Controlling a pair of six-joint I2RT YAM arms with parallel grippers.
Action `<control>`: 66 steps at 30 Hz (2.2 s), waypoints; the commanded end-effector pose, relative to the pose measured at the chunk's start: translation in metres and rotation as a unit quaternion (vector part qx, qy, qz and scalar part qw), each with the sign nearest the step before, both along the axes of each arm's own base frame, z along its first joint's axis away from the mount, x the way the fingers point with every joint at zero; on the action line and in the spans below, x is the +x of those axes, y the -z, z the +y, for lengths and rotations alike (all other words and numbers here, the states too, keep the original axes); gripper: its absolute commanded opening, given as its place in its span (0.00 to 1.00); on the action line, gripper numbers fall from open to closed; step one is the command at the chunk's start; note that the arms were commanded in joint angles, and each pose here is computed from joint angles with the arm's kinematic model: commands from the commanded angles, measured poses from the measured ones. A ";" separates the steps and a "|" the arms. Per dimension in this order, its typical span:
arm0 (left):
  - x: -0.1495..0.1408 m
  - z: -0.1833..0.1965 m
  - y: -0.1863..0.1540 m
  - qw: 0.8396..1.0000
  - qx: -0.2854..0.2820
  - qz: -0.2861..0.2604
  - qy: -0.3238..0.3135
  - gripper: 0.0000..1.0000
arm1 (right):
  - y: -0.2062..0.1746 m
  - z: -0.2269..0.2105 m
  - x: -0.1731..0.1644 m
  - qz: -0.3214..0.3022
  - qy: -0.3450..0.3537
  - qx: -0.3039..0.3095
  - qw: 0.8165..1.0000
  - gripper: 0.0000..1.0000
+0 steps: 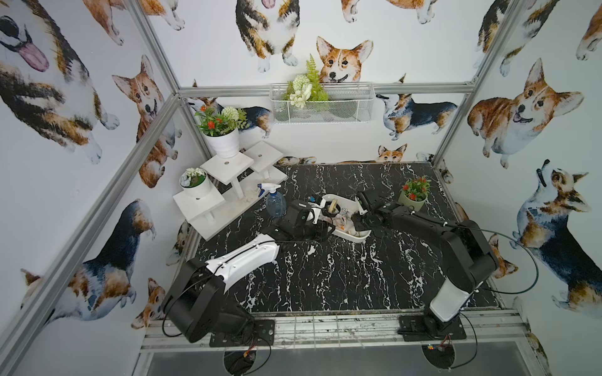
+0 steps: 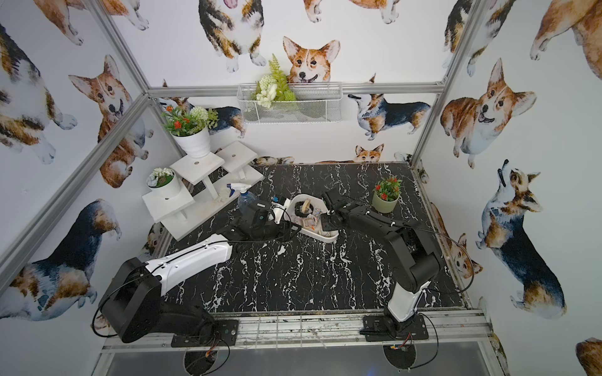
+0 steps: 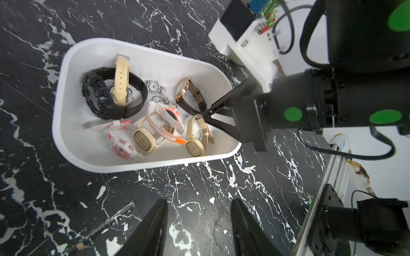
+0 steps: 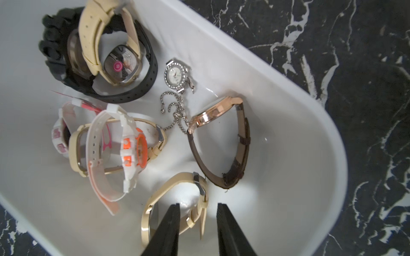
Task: Put the watch into the storage box
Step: Place the watch in the storage box, then reset both arms
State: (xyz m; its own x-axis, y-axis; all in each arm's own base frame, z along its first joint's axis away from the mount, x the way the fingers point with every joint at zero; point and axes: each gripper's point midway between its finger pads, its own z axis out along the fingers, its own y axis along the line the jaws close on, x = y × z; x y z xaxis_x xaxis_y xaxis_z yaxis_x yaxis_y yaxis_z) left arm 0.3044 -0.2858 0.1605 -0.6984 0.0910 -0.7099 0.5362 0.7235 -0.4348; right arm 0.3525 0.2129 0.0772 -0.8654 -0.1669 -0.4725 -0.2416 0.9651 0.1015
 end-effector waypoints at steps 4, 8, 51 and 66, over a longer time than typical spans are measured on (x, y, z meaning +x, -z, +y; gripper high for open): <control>0.035 0.045 -0.030 0.992 0.062 -0.065 -0.090 0.51 | -0.063 0.003 0.003 -0.081 -0.025 0.034 0.996 0.53; 0.066 0.098 -0.064 0.974 0.055 -0.108 -0.193 0.55 | -0.116 -0.014 0.003 -0.171 -0.020 0.046 0.984 0.73; 0.089 0.325 0.069 0.862 0.175 -0.203 -0.431 1.00 | -0.025 -0.220 0.005 -0.418 0.194 -0.054 0.886 1.00; 0.091 0.324 0.071 0.865 0.175 -0.198 -0.426 1.00 | -0.017 -0.225 0.016 -0.364 0.207 -0.057 0.906 1.00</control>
State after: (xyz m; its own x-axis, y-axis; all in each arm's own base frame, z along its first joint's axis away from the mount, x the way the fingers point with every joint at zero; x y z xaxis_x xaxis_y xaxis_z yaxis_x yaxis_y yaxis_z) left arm 0.3928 0.0389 0.0854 -0.3405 -0.0796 -0.9369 -0.2074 0.9782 -0.0077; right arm 0.3670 -0.0130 0.0914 -0.3347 -0.0016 -0.9423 0.1794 0.9816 -0.0654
